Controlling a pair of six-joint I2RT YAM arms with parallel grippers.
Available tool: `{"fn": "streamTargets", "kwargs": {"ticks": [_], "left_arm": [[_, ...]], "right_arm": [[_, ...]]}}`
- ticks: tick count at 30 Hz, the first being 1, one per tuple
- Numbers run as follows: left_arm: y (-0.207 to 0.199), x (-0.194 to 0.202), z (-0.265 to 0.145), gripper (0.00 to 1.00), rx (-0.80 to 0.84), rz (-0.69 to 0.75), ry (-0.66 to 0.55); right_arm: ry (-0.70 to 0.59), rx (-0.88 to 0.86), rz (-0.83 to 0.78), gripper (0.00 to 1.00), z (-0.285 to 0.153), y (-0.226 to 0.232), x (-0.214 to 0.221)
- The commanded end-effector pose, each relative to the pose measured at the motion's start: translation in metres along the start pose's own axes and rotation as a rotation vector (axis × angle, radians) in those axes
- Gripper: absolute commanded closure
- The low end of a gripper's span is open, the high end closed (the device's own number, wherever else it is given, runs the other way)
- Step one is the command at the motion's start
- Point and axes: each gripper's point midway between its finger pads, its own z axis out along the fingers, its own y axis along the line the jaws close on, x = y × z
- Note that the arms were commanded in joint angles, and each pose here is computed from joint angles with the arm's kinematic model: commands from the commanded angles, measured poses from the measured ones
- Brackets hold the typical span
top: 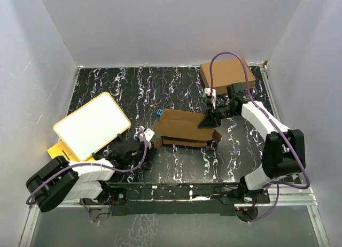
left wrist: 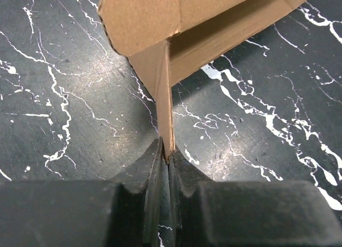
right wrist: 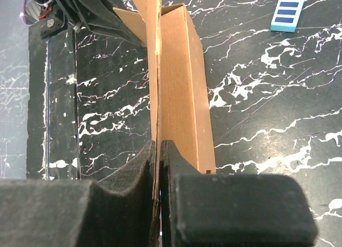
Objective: Fold the paper box
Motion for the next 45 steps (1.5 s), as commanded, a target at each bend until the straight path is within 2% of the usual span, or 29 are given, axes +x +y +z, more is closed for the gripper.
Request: {"fn": "streamTargets", "kwargs": {"ticks": [1, 5, 8, 12, 15, 17, 20, 22, 24, 27, 29, 32, 36, 41, 45], "left_arm": [[-0.008, -0.017, -0.006, 0.88, 0.026, -0.033, -0.049], [-0.008, -0.023, -0.019, 0.72, 0.012, -0.080, -0.051], [-0.012, -0.029, -0.029, 0.63, 0.019, -0.123, -0.036], [-0.019, -0.058, -0.050, 0.42, 0.025, -0.191, -0.040], [-0.003, -0.086, -0.073, 0.24, -0.093, -0.239, -0.059], [0.004, -0.105, -0.088, 0.19, -0.138, -0.240, -0.103], [0.017, -0.122, -0.093, 0.19, -0.201, -0.240, -0.148], [0.035, -0.121, -0.091, 0.23, -0.293, -0.254, -0.103], [0.056, -0.120, -0.087, 0.40, -0.364, -0.276, -0.070], [0.083, -0.115, -0.069, 0.54, -0.366, -0.333, -0.036], [0.094, -0.109, -0.053, 0.61, -0.329, -0.316, -0.022], [0.095, -0.108, -0.025, 0.64, -0.247, -0.229, -0.055], [0.073, -0.115, 0.004, 0.66, -0.049, -0.116, -0.162], [0.058, -0.091, 0.022, 0.65, 0.067, -0.048, -0.126], [0.047, -0.083, 0.022, 0.63, 0.124, 0.038, -0.149]], "right_arm": [[0.003, 0.038, -0.128, 0.92, -0.005, -0.001, -0.008], [0.003, 0.049, -0.151, 0.92, -0.008, -0.001, -0.009], [0.008, 0.053, -0.163, 0.92, -0.009, -0.002, -0.009], [0.015, 0.051, -0.170, 0.92, -0.009, -0.002, -0.007], [0.015, 0.047, -0.172, 0.92, -0.009, -0.002, -0.007], [0.015, 0.046, -0.171, 0.92, -0.009, -0.001, -0.006], [0.018, 0.047, -0.169, 0.92, -0.009, -0.002, -0.006], [0.019, 0.049, -0.171, 0.92, -0.009, -0.002, -0.005], [0.018, 0.048, -0.169, 0.92, -0.009, -0.003, -0.006], [0.016, 0.043, -0.165, 0.92, -0.008, -0.003, -0.006], [0.016, 0.044, -0.166, 0.92, -0.008, -0.004, -0.006], [0.015, 0.043, -0.161, 0.92, -0.008, -0.004, -0.006], [0.007, 0.039, -0.158, 0.92, -0.008, -0.005, -0.010], [-0.009, 0.026, -0.150, 0.92, -0.008, -0.003, -0.015], [-0.024, 0.018, -0.145, 0.92, -0.008, -0.002, -0.021]]}}
